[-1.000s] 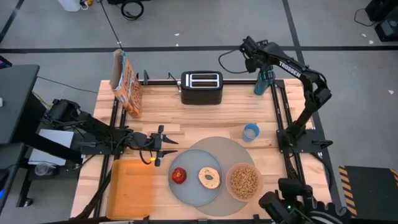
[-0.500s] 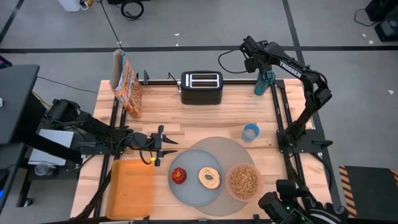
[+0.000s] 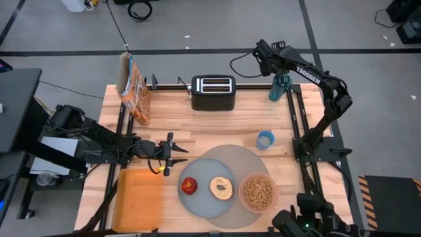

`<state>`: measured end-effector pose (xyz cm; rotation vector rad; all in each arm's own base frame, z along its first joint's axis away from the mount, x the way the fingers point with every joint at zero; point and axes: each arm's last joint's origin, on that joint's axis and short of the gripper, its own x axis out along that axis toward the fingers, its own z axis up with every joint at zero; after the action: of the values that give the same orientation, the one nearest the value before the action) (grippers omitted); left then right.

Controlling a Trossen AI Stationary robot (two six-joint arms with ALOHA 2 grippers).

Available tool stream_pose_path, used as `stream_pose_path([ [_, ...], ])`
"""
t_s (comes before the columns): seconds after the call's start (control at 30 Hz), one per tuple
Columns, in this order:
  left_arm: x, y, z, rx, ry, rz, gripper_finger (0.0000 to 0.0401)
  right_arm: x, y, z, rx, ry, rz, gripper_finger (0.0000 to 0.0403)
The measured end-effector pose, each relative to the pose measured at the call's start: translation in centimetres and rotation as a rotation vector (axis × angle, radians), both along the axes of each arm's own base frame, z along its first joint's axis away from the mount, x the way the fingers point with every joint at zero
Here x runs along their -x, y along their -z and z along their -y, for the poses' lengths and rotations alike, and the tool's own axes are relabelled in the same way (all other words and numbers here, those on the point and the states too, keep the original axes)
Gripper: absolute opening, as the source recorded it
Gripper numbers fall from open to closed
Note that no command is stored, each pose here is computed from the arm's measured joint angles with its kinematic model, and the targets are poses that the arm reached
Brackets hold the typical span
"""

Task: Arrange a breakfast setting
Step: Put the spoon on the gray placemat to the right side of the blue plate

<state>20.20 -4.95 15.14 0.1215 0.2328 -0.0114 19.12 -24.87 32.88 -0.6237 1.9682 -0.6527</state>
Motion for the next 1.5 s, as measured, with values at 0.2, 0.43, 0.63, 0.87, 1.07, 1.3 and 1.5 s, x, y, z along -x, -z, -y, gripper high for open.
stream_pose_path([
  [0.2, 0.0, 0.0, 0.0, 0.001, 0.001, 0.000, 0.0162, -0.1, 0.5, -1.2, -0.142, -0.026, 0.040, 0.0143],
  [0.43, 0.0, 0.0, 0.0, 0.002, 0.001, 0.000, 0.0162, 0.1, 0.7, -1.0, -0.178, -0.064, -0.002, 0.0143],
  [0.63, 0.0, 0.1, 0.0, 0.011, -0.002, -0.008, 0.0162, 0.5, 2.2, -0.7, -0.218, -0.084, -0.048, 0.0143],
  [0.87, 0.0, 0.1, 0.0, 0.017, -0.003, -0.008, 0.0162, 0.4, 3.0, -0.4, -0.211, -0.118, -0.082, 0.0143],
  [1.07, 0.0, 0.1, 0.0, 0.015, -0.002, -0.012, 0.0162, 0.3, 3.1, -0.5, -0.252, -0.136, -0.042, 0.0143],
  [1.3, 0.0, 0.1, 0.0, 0.014, -0.002, -0.013, 0.0162, 0.4, 3.1, -0.1, -0.244, -0.133, -0.002, 0.0138],
  [1.5, 0.0, 0.1, 0.0, 0.015, -0.003, -0.013, 0.0162, 0.4, 3.1, -0.1, -0.230, -0.116, 0.024, 0.0113],
])
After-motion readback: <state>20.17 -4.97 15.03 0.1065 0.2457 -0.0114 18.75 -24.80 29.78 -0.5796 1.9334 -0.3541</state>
